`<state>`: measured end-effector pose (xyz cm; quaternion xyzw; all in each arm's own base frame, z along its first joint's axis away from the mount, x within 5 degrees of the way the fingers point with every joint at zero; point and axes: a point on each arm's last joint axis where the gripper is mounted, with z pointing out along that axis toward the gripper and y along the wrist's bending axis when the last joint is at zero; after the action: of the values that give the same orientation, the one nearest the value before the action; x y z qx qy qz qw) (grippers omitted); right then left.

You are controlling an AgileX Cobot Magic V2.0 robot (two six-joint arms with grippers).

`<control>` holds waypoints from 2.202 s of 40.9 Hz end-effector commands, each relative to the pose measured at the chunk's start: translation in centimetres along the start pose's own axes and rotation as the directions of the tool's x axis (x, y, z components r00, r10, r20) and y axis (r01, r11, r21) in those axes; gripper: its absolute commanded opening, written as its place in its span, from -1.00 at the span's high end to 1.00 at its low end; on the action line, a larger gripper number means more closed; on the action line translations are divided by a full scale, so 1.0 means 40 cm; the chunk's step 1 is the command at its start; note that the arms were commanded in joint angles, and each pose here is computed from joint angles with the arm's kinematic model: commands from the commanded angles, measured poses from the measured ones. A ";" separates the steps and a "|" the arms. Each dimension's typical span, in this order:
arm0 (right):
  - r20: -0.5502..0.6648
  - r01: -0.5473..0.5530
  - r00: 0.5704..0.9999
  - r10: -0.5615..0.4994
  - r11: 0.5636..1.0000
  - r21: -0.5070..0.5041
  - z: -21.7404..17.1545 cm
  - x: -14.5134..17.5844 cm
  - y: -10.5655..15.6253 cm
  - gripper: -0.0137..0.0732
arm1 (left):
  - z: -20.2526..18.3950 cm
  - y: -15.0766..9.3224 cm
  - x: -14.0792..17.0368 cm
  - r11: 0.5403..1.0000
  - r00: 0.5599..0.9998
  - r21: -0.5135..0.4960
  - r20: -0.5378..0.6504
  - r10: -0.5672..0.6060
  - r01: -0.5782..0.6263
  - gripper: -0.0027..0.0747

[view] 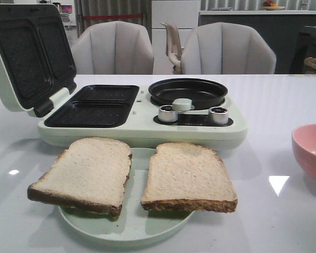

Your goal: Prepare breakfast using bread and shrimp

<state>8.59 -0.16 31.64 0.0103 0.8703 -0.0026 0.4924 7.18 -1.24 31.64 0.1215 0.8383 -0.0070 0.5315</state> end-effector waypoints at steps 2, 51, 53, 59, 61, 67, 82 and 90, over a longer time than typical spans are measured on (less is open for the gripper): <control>0.087 0.006 0.996 -0.006 1.000 0.007 -0.009 -0.037 -0.002 -0.41 | 0.004 -0.004 -0.063 0.990 0.988 0.046 0.077 0.130 -0.134 -0.63; 0.087 0.006 0.996 -0.006 1.000 0.007 -0.009 -0.037 -0.002 -0.41 | 0.467 -0.368 0.083 0.242 0.294 0.403 0.071 0.953 -0.883 -0.63; 0.087 0.006 0.996 -0.006 1.000 0.007 -0.009 -0.037 -0.002 -0.41 | 0.476 -0.371 0.085 0.230 0.277 0.399 0.064 0.959 -0.888 -0.63; 0.087 0.006 0.996 -0.006 1.000 0.007 -0.009 -0.037 -0.002 -0.41 | 0.487 -0.374 0.084 0.234 0.272 0.392 0.044 0.961 -0.890 -0.58; 0.087 0.006 0.996 -0.006 1.000 0.007 -0.009 -0.037 -0.002 -0.41 | 0.487 -0.374 0.083 0.232 0.271 0.391 0.047 0.961 -0.891 -0.50; 0.087 0.006 0.996 -0.006 1.000 0.007 -0.009 -0.037 -0.002 -0.41 | 0.488 -0.373 0.084 0.232 0.269 0.390 0.041 0.962 -0.891 -0.07; 0.087 0.006 0.996 -0.006 1.000 0.007 -0.009 -0.037 -0.002 -0.41 | 0.489 -0.358 0.085 0.239 0.251 0.380 -0.020 0.968 -0.894 0.57; 0.087 0.006 0.996 -0.006 1.000 0.007 -0.009 -0.037 -0.002 -0.41 | 0.486 -0.357 0.087 0.274 0.282 0.391 -0.040 0.959 -0.878 0.67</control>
<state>8.58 -0.16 31.63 0.0103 0.8706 -0.0026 0.4918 19.72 -16.85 16.95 0.6785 0.6572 0.1932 0.2653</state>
